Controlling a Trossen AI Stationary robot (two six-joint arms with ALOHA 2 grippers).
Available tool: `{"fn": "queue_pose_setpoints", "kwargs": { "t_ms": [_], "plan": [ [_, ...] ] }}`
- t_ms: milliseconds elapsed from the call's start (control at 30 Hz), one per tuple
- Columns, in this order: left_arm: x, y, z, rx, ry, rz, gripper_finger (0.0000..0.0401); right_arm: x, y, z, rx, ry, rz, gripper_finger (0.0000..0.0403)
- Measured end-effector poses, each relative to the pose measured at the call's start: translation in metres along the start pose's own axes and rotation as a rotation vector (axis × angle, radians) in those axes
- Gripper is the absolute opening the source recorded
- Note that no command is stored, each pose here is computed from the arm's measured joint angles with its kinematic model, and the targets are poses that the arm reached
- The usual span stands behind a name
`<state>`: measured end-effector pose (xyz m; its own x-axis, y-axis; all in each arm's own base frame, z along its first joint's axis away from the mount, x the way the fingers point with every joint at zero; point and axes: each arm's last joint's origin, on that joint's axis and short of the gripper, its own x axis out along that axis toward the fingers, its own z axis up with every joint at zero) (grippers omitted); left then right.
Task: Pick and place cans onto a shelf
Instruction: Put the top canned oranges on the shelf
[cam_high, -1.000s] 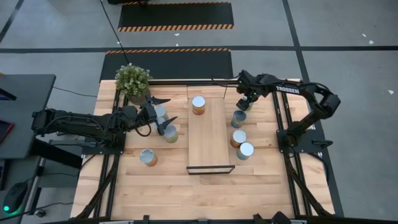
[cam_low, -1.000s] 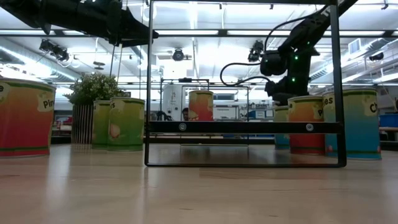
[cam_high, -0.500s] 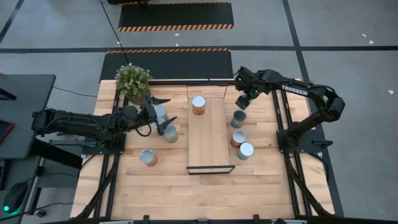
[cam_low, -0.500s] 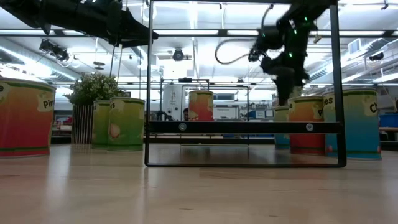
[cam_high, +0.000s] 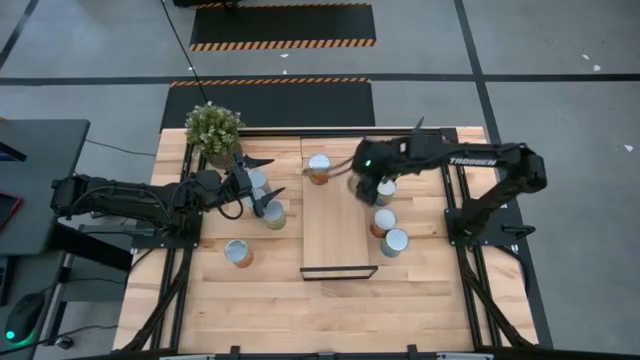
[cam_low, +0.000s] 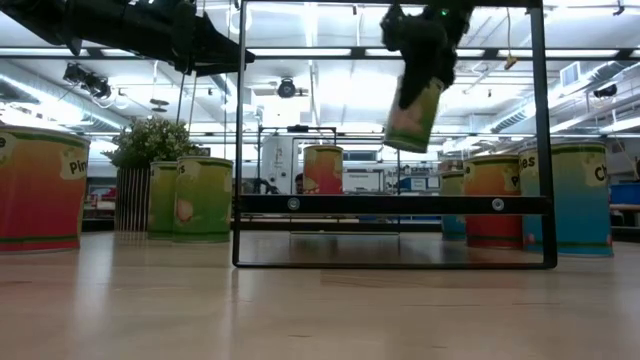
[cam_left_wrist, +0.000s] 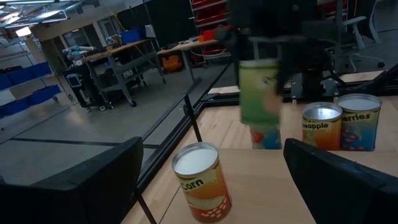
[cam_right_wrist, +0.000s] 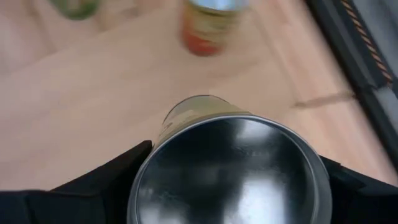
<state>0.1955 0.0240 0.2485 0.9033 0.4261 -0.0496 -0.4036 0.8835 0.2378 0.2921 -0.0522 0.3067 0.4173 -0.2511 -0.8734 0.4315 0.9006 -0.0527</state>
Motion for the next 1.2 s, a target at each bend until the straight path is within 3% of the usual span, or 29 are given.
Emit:
{"fn": "queue_pose_setpoints", "kwargs": {
  "t_ms": [200,433,667,933,1200],
  "plan": [
    [0.000,0.000,0.000,-0.002,-0.003,0.001,0.0396,0.019,0.035,0.012,-0.073,0.014,0.049,0.0330],
    [0.000,0.000,0.000,-0.004,0.005,-0.001,0.0396,0.038,0.058,0.035,-0.133,0.077,0.058,0.0330],
    [0.000,0.000,-0.002,-0.001,0.019,-0.005,0.0396,0.057,0.073,0.052,-0.202,0.093,0.090,0.0330],
    [0.000,-0.001,-0.002,0.000,0.023,-0.005,0.0396,0.087,0.082,0.049,-0.238,0.174,0.119,0.0330],
    [0.000,-0.001,-0.003,0.002,0.027,-0.006,0.0396,0.087,0.085,0.047,-0.251,0.188,0.135,0.0330]
  ]
}}
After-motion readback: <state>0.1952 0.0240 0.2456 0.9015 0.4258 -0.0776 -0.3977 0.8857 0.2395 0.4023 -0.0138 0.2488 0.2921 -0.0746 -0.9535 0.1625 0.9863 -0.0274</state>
